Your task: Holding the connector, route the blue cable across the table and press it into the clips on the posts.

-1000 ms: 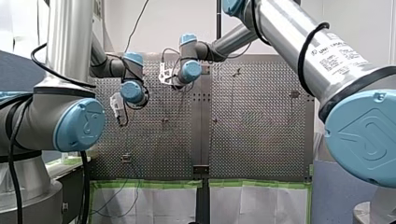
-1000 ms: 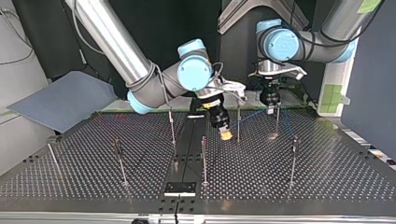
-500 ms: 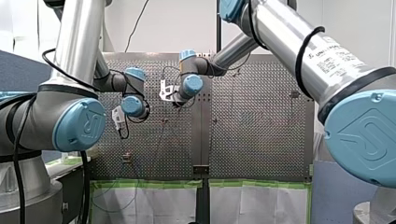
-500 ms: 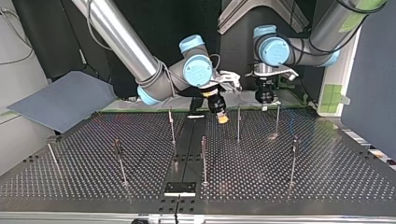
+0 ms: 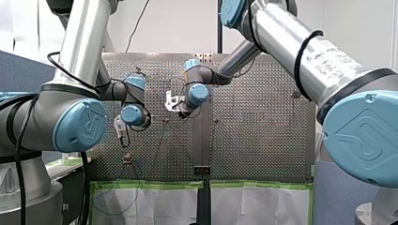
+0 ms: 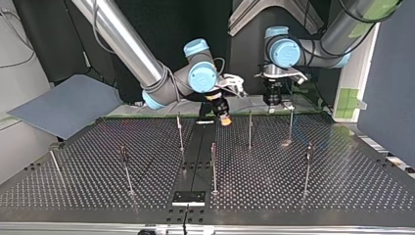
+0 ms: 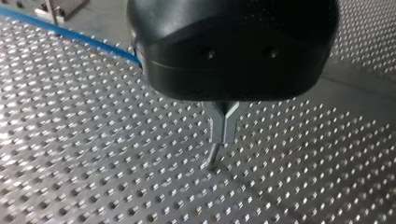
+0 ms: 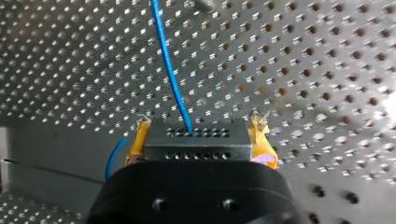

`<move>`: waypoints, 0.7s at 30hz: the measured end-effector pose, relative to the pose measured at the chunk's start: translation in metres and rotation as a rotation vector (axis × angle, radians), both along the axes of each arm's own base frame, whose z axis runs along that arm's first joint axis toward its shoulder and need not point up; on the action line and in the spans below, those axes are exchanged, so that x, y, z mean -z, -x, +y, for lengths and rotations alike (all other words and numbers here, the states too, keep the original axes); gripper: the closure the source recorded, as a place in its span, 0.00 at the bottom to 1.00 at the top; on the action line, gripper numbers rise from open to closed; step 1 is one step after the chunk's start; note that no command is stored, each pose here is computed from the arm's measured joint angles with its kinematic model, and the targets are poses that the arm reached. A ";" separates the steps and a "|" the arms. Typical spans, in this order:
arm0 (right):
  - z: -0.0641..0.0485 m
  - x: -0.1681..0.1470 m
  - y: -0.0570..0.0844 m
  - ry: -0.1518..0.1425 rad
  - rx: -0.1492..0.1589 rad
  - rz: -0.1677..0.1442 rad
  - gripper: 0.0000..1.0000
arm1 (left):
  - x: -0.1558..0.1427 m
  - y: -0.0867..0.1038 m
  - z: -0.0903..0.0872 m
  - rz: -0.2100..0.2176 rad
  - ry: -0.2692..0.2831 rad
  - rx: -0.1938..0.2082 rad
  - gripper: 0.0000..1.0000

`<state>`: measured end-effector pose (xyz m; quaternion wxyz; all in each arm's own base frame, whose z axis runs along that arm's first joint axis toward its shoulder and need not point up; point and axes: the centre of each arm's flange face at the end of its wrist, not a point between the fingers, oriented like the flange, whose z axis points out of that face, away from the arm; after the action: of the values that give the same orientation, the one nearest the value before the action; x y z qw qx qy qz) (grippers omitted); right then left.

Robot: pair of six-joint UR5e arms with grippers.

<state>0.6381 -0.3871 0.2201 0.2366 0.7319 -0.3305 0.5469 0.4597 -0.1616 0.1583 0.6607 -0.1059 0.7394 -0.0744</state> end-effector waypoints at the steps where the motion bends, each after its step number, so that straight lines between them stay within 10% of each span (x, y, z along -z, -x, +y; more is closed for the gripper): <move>1: -0.001 0.003 0.001 -0.003 0.000 0.003 1.00 | 0.003 -0.001 -0.002 0.001 0.001 0.014 1.00; 21: -0.038 0.027 0.015 -0.001 0.042 -0.015 1.00 | 0.024 -0.056 -0.005 -0.008 -0.016 0.052 1.00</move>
<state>0.6229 -0.4247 0.1930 0.2451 0.7208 -0.3481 0.5470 0.5156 -0.1667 0.1346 0.6622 -0.0811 0.7399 -0.0859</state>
